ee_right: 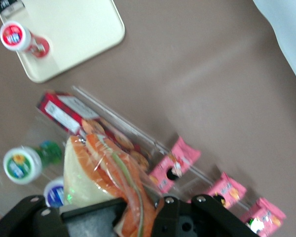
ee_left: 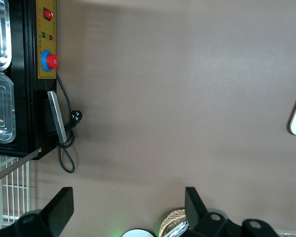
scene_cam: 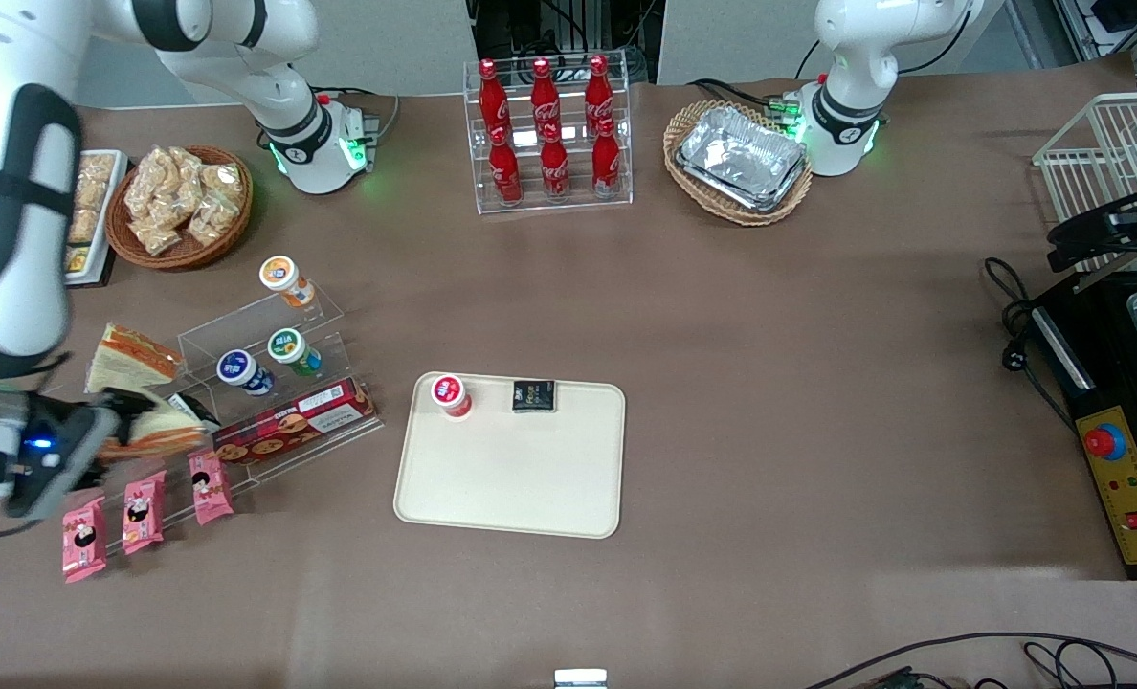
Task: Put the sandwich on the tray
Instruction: 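Lift the wrapped sandwich and carry it over the cream tray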
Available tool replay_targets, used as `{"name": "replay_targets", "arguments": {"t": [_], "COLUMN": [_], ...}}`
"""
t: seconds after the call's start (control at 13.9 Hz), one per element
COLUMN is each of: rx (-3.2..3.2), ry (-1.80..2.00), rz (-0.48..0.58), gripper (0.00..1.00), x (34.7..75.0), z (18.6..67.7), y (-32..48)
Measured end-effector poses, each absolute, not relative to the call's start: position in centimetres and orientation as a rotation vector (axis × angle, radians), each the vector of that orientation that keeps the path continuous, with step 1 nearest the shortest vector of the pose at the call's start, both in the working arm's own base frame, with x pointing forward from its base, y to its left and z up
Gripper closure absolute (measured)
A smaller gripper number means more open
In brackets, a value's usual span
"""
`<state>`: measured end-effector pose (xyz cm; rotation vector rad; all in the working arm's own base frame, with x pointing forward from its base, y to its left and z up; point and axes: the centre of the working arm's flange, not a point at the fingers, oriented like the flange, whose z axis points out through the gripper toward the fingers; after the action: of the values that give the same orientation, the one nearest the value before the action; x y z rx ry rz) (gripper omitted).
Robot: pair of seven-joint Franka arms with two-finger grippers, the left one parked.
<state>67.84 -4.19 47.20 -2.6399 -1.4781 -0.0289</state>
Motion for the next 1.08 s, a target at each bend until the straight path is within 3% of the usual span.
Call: {"name": "replay_targets", "arguments": {"t": [0.22,0.65,0.86,1.08], "rx": [-2.637,-2.629,-2.596,-2.575], "ry": [-1.505,-1.501,-1.593,-1.684], "rz": [-0.072,-0.369,-0.485,-0.532], "gripper": [0.89,0.89,0.89,0.89], "x": [68.3,68.6,68.2,68.0], "z": [48.2,48.8,46.2,41.7], "y": [3.5,19.2,26.4,30.9]}}
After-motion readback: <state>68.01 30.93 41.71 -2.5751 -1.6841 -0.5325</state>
